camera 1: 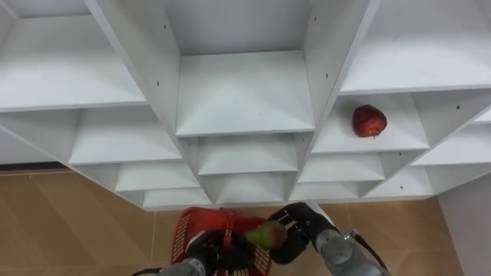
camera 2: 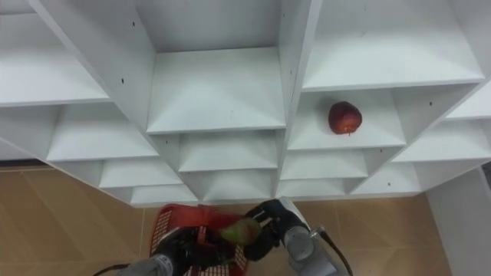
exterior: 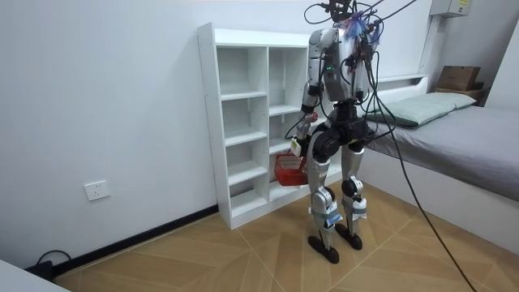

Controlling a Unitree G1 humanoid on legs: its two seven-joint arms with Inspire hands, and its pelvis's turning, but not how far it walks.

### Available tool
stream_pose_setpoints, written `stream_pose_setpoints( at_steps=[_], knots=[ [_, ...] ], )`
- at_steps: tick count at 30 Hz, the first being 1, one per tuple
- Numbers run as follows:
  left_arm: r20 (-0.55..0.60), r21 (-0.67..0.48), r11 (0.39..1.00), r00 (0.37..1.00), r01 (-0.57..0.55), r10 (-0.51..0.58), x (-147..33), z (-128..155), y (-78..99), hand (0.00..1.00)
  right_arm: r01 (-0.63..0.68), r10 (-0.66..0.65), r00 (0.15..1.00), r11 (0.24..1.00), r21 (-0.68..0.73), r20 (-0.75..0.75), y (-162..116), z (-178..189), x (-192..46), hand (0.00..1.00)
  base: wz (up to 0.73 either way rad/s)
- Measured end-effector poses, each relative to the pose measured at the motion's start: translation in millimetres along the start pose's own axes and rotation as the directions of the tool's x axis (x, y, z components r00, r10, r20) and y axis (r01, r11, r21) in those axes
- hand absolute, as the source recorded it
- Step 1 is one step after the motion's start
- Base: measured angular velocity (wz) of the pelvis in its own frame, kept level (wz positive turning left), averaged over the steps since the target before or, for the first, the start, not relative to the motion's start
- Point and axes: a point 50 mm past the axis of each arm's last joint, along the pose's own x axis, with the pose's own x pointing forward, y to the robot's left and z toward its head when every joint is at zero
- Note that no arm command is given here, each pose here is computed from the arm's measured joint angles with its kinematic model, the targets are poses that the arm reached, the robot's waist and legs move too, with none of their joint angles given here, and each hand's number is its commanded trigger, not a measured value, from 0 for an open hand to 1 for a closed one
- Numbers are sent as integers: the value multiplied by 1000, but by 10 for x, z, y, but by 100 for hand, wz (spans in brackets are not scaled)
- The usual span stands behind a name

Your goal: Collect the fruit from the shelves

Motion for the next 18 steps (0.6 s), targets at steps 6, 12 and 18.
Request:
stream_pose_setpoints(
  at_steps=[6,12,18],
  knots=[
    [-10,-3,1000,1000,8,-8,4,-5,-29,100,-2,2,1000,1000,18,-6,11,-8,1,100,0],
    [-17,-2,1000,1000,9,-9,3,-26,-35,100,-20,20,999,1000,16,-51,40,-110,-5,0,0],
    [-39,6,1000,999,-1,1,-3,-79,-8,100,-70,71,995,998,7,-69,80,-153,-11,0,0]
  ],
)
